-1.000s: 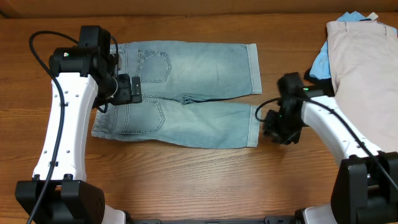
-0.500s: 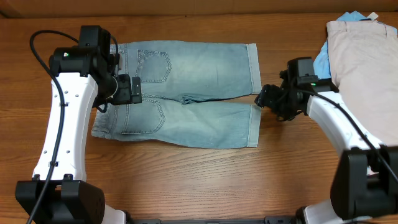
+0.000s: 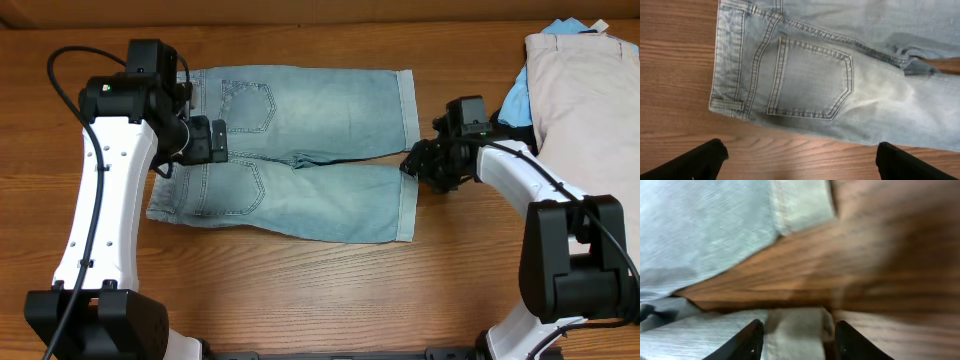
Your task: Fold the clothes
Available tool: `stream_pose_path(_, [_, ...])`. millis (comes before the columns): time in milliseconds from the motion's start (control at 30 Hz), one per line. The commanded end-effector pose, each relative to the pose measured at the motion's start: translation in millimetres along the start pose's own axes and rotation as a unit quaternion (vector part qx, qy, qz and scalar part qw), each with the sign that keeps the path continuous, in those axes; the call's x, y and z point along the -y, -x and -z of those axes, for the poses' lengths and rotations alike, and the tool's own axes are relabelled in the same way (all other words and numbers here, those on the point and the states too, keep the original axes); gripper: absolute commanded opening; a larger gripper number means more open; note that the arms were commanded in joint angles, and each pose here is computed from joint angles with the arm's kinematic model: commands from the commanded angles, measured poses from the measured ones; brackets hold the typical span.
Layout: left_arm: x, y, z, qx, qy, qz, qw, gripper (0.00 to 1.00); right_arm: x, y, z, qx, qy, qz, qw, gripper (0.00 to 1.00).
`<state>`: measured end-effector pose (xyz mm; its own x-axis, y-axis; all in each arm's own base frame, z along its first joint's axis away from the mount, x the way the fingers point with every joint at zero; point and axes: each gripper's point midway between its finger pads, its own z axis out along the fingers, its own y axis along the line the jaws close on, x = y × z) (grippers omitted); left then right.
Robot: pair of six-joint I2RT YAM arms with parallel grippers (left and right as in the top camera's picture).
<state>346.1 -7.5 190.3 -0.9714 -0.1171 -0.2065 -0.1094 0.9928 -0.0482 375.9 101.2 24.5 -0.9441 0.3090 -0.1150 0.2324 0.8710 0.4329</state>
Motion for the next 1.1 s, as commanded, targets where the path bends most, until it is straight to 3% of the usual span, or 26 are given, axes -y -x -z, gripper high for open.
stream_pose_path(0, [-0.3,0.6,3.9,0.008,-0.003,-0.002,1.0,1.0,-11.3,0.5,-0.8,0.0,0.017,0.019,1.0,0.41])
stream_pose_path(67, [-0.4,0.6,3.9,0.009,-0.003,-0.002,1.0,1.0,-9.9,-0.1,-3.2,-0.003,0.015,0.017,1.0,0.33])
stream_pose_path(200, [-0.5,0.3,3.9,0.008,-0.003,-0.003,1.0,1.0,-3.8,7.6,-4.1,0.014,-0.003,0.019,1.0,0.04])
stream_pose_path(567, [-0.6,0.2,3.9,0.008,-0.002,-0.007,1.0,0.99,-21.8,45.6,85.6,0.111,-0.038,0.079,0.99,0.04])
stream_pose_path(800, [-0.4,0.9,3.6,0.009,-0.003,-0.007,1.0,1.0,19.4,35.0,57.7,0.078,-0.108,0.055,0.99,0.04])
stream_pose_path(833, [-0.6,0.2,2.9,0.008,-0.002,-0.007,1.0,1.0,24.3,30.3,51.6,0.066,-0.113,0.052,0.99,0.05])
stream_pose_path(867, [-0.8,-1.9,0.9,0.003,-0.002,-0.007,1.0,1.0,31.3,22.1,44.1,0.049,-0.12,0.045,0.991,0.15])
stream_pose_path(967, [-2.3,-11.7,-8.6,-0.016,0.0,-0.006,1.0,1.0,48.2,6.9,41.8,0.019,-0.144,0.001,0.989,0.58])
stream_pose_path(1067, [-4.0,-23.8,-20.5,-0.04,0.003,0.001,0.999,0.98,50.5,6.3,53.3,0.013,-0.134,-0.023,0.991,0.68])
